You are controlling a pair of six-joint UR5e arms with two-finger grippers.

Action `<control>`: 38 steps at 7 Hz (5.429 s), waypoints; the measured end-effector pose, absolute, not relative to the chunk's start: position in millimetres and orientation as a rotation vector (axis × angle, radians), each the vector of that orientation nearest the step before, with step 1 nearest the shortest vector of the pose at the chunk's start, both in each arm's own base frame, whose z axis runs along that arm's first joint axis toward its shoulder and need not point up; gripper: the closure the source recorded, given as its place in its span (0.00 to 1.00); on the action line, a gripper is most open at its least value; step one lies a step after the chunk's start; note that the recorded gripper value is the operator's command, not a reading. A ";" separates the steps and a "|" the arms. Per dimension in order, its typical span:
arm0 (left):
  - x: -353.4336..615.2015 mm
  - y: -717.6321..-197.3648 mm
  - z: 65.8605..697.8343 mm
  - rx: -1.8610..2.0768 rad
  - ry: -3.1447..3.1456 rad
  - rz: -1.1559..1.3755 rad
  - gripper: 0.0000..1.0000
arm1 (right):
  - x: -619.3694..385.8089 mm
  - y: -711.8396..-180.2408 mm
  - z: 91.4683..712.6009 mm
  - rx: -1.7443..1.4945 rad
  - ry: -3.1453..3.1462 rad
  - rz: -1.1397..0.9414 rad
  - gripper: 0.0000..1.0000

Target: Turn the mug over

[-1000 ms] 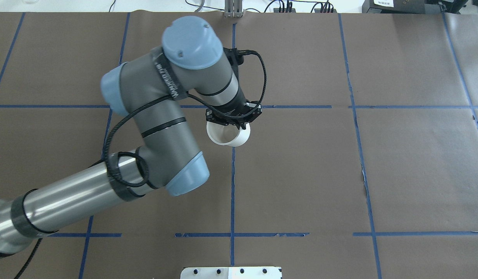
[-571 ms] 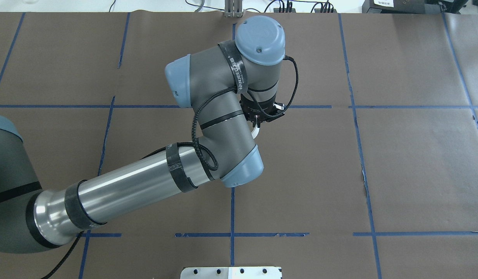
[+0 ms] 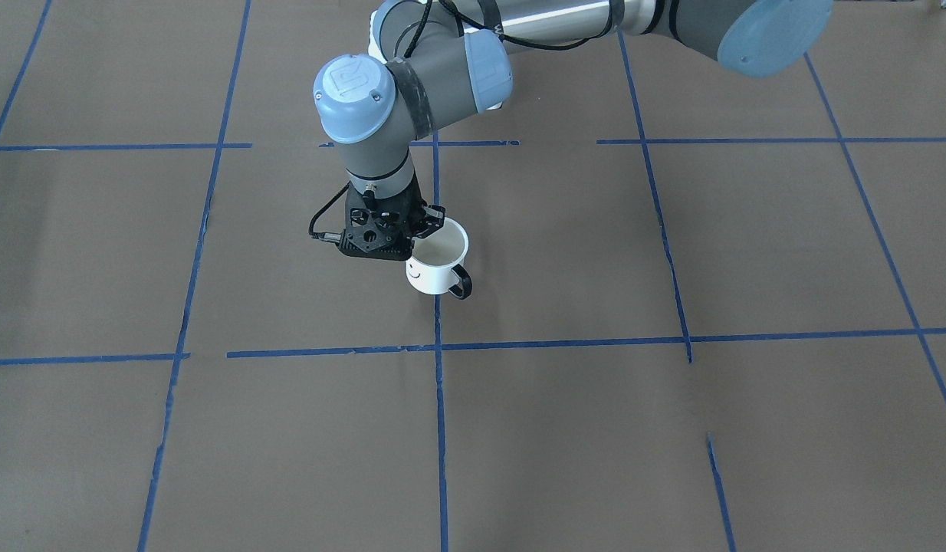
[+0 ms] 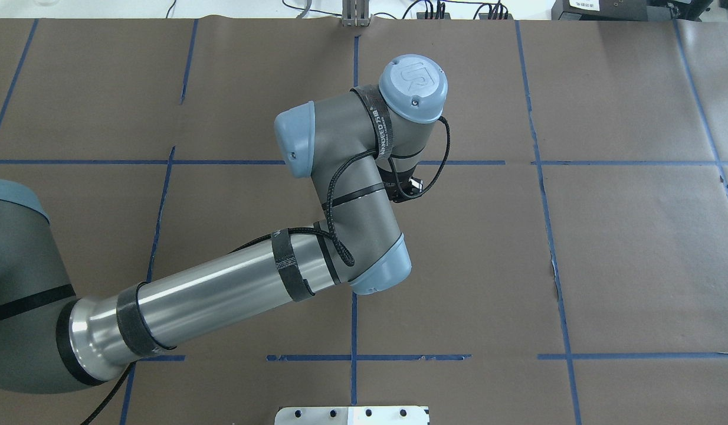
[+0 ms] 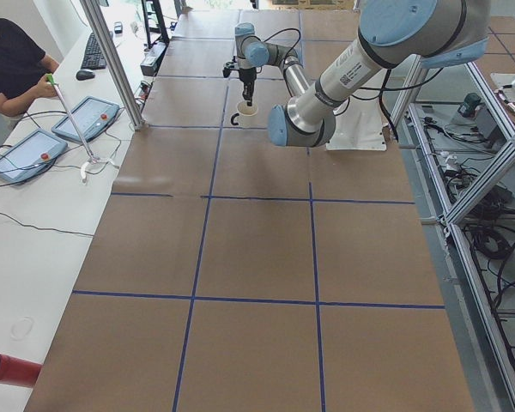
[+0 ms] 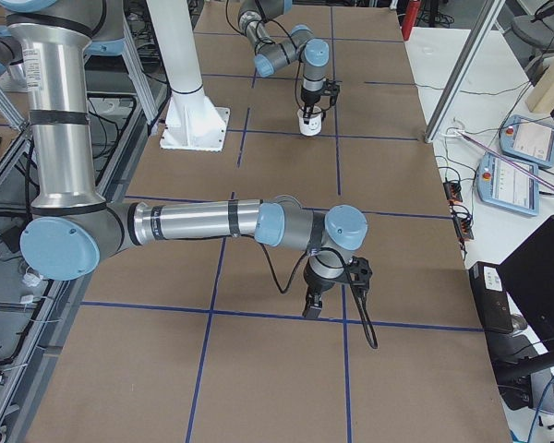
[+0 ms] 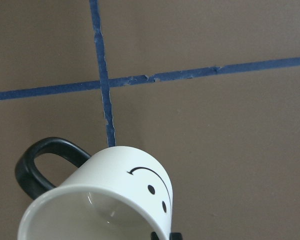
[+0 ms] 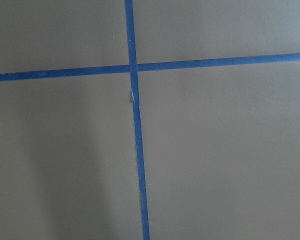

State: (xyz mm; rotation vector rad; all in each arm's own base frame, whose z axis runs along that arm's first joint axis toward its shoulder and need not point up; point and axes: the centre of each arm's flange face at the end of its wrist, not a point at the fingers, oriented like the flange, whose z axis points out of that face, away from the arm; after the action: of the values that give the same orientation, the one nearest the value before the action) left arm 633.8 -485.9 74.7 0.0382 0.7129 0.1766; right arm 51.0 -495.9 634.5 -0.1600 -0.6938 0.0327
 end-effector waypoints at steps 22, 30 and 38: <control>95.6 -625.0 444.7 0.316 0.666 0.271 0.00 | 51.0 -495.9 634.5 -0.160 -0.694 0.033 0.00; -64.6 -484.2 677.9 0.029 0.743 0.123 0.00 | 51.0 -495.9 634.5 -0.160 -0.694 0.033 0.00; -66.2 -483.3 656.4 0.031 0.806 0.100 0.00 | 51.0 -495.9 634.5 -0.160 -0.694 0.032 0.00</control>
State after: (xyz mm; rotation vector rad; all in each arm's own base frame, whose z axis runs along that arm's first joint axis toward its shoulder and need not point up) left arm -66.2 -483.3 656.4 0.0307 0.8060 0.1000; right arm 51.0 -495.9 634.5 -0.1599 -0.6938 0.0324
